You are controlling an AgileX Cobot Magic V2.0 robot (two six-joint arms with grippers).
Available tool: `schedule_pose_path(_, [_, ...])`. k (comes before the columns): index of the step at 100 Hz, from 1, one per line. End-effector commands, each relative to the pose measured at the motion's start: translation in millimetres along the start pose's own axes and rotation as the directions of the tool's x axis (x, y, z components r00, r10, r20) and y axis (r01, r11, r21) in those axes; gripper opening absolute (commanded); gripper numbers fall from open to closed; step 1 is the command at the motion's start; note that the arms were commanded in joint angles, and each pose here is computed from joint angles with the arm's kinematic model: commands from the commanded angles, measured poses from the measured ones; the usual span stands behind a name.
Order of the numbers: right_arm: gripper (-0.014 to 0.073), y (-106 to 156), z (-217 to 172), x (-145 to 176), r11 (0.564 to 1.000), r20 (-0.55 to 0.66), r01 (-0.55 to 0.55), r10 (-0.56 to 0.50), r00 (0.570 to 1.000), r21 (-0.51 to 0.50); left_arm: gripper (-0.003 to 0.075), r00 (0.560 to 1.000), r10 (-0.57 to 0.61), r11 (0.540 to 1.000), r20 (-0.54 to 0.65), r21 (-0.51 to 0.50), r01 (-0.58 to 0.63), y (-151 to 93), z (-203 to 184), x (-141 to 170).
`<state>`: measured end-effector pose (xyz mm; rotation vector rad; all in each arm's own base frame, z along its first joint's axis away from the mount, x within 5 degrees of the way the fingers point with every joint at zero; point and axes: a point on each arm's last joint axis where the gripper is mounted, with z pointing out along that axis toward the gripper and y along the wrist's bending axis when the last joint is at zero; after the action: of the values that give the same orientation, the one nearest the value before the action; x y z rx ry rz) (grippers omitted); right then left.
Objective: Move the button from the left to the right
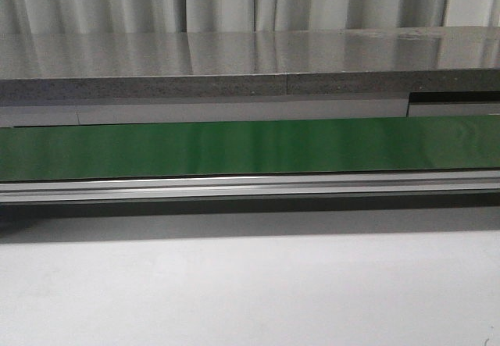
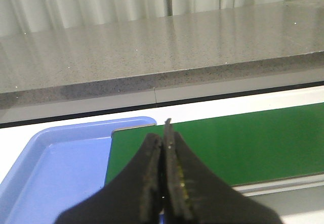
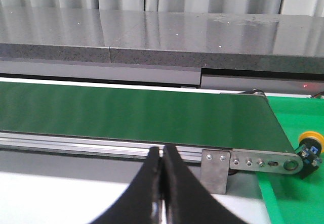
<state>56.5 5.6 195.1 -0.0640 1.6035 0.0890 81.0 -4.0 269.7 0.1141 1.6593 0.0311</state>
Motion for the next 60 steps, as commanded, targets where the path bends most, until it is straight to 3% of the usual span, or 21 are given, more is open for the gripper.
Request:
schedule_pose_path(1, [-0.0068, 0.3, -2.5, -13.0, 1.000, 0.100, 0.007, -0.006, 0.995, -0.003, -0.0019, 0.993, -0.023, 1.000, 0.118, -0.012, 0.025, 1.5, -4.2, -12.0])
schedule_pose_path(43, [-0.0068, 0.3, -2.5, -13.0, 1.000, 0.100, 0.007, -0.006, 0.995, -0.003, -0.0019, 0.972, -0.040, 0.999, 0.232, -0.021, 0.046, -2.5, -29.8, 37.9])
schedule_pose_path(60, [-0.0068, 0.3, -2.5, -13.0, 1.000, 0.100, 0.007, -0.006, 0.995, -0.003, -0.0019, 0.979, -0.041, 0.999, 0.202, -0.016, 0.045, -4.1, -24.3, 53.2])
